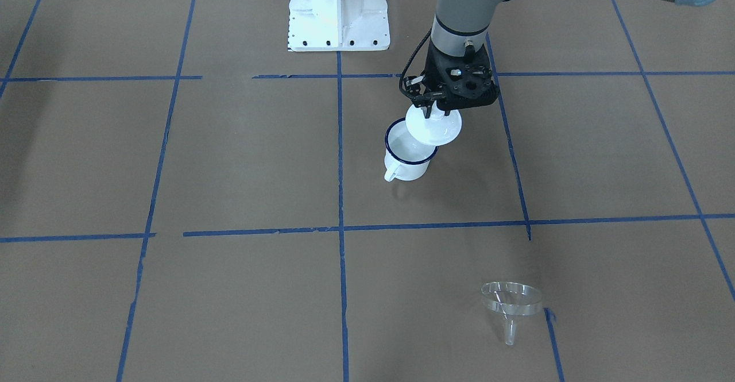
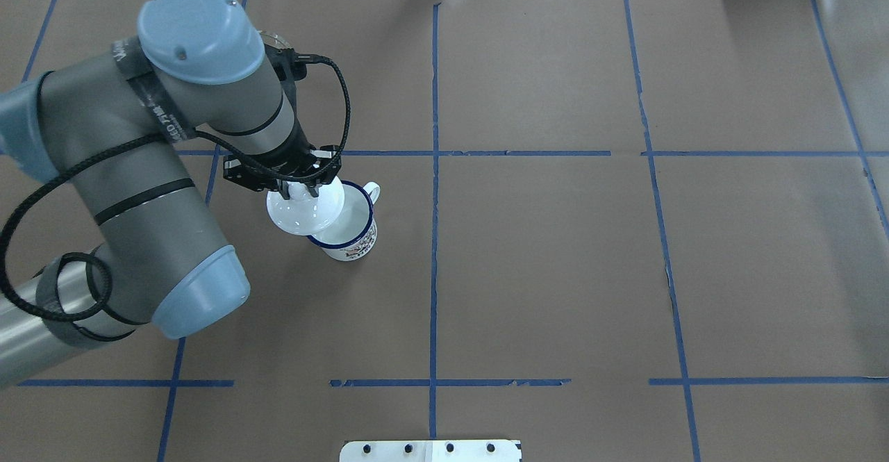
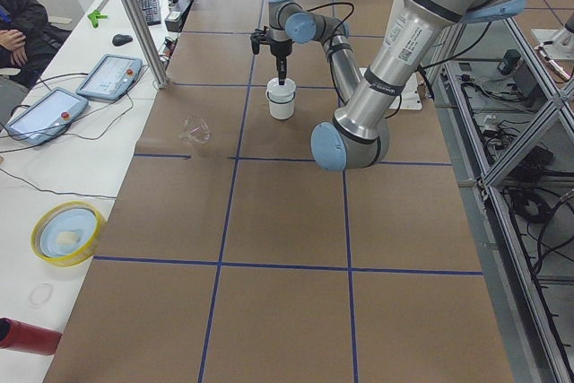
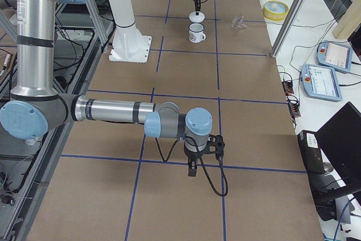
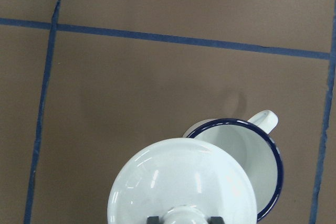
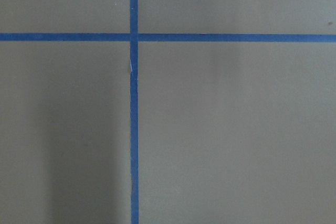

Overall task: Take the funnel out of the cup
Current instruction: 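Lower the white lid onto the mug's rim and open the left gripper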

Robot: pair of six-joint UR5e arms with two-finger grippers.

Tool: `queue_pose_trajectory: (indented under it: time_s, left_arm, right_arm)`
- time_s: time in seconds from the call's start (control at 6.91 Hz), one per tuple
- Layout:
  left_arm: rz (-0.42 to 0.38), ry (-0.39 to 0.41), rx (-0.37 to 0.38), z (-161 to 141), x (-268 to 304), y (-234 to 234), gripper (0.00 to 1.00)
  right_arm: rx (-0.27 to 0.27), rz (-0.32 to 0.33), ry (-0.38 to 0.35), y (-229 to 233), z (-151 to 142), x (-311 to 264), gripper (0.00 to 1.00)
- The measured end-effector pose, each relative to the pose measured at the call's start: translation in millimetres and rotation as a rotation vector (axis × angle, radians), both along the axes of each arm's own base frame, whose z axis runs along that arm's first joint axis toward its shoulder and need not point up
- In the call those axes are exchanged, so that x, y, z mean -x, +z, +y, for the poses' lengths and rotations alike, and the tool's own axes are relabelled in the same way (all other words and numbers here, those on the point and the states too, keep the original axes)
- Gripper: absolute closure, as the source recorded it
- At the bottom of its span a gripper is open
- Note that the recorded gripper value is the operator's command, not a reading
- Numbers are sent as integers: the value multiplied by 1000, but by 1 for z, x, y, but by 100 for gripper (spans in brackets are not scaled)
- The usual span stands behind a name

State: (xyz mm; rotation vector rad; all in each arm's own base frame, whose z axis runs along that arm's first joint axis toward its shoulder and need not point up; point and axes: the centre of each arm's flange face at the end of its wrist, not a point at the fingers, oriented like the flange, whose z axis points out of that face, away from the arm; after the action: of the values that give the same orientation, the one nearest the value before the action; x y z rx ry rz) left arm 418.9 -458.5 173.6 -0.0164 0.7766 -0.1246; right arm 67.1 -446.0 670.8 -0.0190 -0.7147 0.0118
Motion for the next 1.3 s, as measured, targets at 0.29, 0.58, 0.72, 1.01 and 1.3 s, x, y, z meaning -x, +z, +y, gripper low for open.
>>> queue_pose_trajectory:
  time_s: [0.29, 0.58, 0.72, 1.01, 1.3]
  left_arm:
    - [3, 3, 2, -14, -21, 7, 100]
    - [4, 7, 3, -16, -30, 10, 100]
    - [4, 16, 4, -12, -34, 11, 100]
    - [4, 33, 4, -5, -42, 11, 100]
    - [3, 41, 5, -1, -46, 12, 100]
  right_arm:
    - [0, 0, 0, 0, 0, 0, 0]
    - [0, 0, 0, 0, 0, 0, 0]
    - [0, 0, 0, 0, 0, 0, 0]
    - [0, 0, 0, 0, 0, 0, 0]
    - [0, 0, 0, 0, 0, 0, 0]
